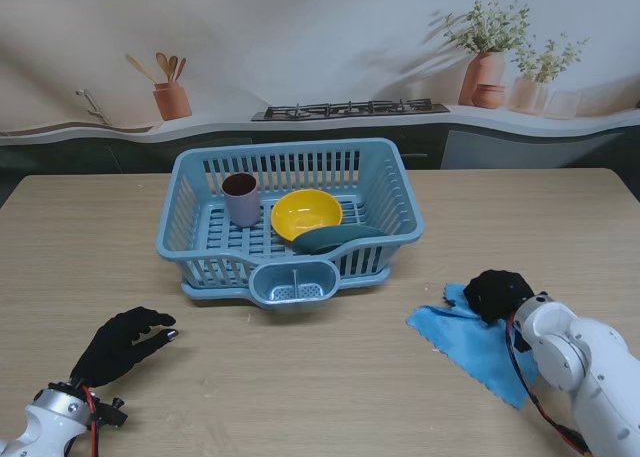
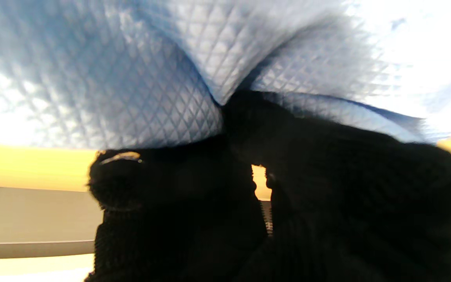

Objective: Clear dishes and wipe the table

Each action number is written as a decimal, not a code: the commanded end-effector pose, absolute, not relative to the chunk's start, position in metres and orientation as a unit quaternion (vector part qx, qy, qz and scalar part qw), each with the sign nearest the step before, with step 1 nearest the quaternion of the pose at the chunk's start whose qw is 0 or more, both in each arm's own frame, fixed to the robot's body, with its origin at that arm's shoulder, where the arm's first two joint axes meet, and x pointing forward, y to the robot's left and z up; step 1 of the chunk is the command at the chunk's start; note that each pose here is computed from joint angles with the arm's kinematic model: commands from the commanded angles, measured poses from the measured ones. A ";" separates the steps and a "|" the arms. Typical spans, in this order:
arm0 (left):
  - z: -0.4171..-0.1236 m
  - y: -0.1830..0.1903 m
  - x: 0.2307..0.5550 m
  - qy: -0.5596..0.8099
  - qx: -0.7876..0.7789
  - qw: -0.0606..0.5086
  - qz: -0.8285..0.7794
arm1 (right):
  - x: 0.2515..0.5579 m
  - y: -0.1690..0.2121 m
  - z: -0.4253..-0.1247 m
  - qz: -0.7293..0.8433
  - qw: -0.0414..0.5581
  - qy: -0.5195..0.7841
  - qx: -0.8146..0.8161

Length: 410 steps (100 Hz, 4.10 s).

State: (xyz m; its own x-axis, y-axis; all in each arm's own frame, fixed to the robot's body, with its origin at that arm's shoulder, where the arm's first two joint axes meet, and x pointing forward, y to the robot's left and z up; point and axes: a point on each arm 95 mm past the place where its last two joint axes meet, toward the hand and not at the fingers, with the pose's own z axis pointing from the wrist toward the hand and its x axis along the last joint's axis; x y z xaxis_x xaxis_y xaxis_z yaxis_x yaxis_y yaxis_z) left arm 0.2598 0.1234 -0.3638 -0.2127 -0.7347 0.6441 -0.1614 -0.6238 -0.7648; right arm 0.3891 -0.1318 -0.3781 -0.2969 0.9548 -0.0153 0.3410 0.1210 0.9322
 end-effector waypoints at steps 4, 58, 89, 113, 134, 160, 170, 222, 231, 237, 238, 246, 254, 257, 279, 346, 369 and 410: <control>-0.365 0.122 0.257 0.381 -0.592 0.205 -0.681 | 0.363 -0.134 -0.395 0.433 0.307 0.688 0.494; -0.365 0.122 0.255 0.380 -0.592 0.196 -0.683 | 0.311 -0.103 -0.388 0.442 0.217 0.709 0.505; -0.366 0.120 0.256 0.383 -0.598 0.187 -0.679 | 0.313 -0.048 -0.388 0.454 0.168 0.716 0.504; -0.367 0.121 0.254 0.380 -0.597 0.192 -0.680 | 0.316 -0.023 -0.385 0.460 0.168 0.722 0.489; -0.368 0.122 0.254 0.379 -0.595 0.194 -0.682 | 0.309 -0.035 -0.386 0.439 0.193 0.738 0.474; -0.368 0.122 0.253 0.380 -0.595 0.194 -0.681 | 0.293 -0.079 -0.388 0.412 0.236 0.738 0.479; -0.368 0.122 0.253 0.381 -0.596 0.193 -0.680 | 0.289 -0.098 -0.388 0.397 0.248 0.748 0.470; -0.369 0.121 0.254 0.382 -0.599 0.188 -0.679 | 0.289 -0.107 -0.380 0.385 0.248 0.761 0.459; -0.369 0.121 0.253 0.381 -0.598 0.189 -0.679 | 0.295 -0.091 -0.380 0.396 0.232 0.761 0.459; -0.369 0.121 0.253 0.381 -0.597 0.189 -0.680 | 0.299 -0.079 -0.380 0.402 0.219 0.763 0.456; -0.369 0.121 0.253 0.381 -0.597 0.189 -0.680 | 0.300 -0.076 -0.380 0.403 0.217 0.764 0.456; -0.369 0.121 0.253 0.381 -0.597 0.189 -0.681 | 0.305 -0.058 -0.380 0.410 0.200 0.766 0.452; -0.369 0.121 0.253 0.381 -0.597 0.189 -0.681 | 0.310 -0.038 -0.381 0.419 0.183 0.765 0.453; -0.369 0.121 0.253 0.380 -0.597 0.189 -0.681 | 0.312 -0.030 -0.382 0.422 0.178 0.765 0.453; -0.369 0.121 0.253 0.377 -0.596 0.190 -0.683 | 0.320 0.014 -0.386 0.434 0.145 0.760 0.462; -0.368 0.121 0.253 0.376 -0.597 0.190 -0.683 | 0.305 -0.031 -0.388 0.422 0.188 0.753 0.469; -0.368 0.121 0.253 0.377 -0.596 0.190 -0.683 | 0.303 -0.081 -0.387 0.386 0.244 0.759 0.464; -0.370 0.121 0.252 0.376 -0.596 0.191 -0.683 | 0.308 -0.072 -0.395 0.382 0.248 0.756 0.470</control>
State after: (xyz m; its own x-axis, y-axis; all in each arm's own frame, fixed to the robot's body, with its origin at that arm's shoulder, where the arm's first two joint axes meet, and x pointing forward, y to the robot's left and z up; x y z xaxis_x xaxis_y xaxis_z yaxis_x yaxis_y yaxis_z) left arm 0.2542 0.1234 -0.3676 -0.2147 -0.7129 0.6676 -0.1777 -0.6436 -0.7445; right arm 0.3197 -0.0813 -0.3743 -0.4248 0.9036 -0.0560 0.4580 0.2678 0.8476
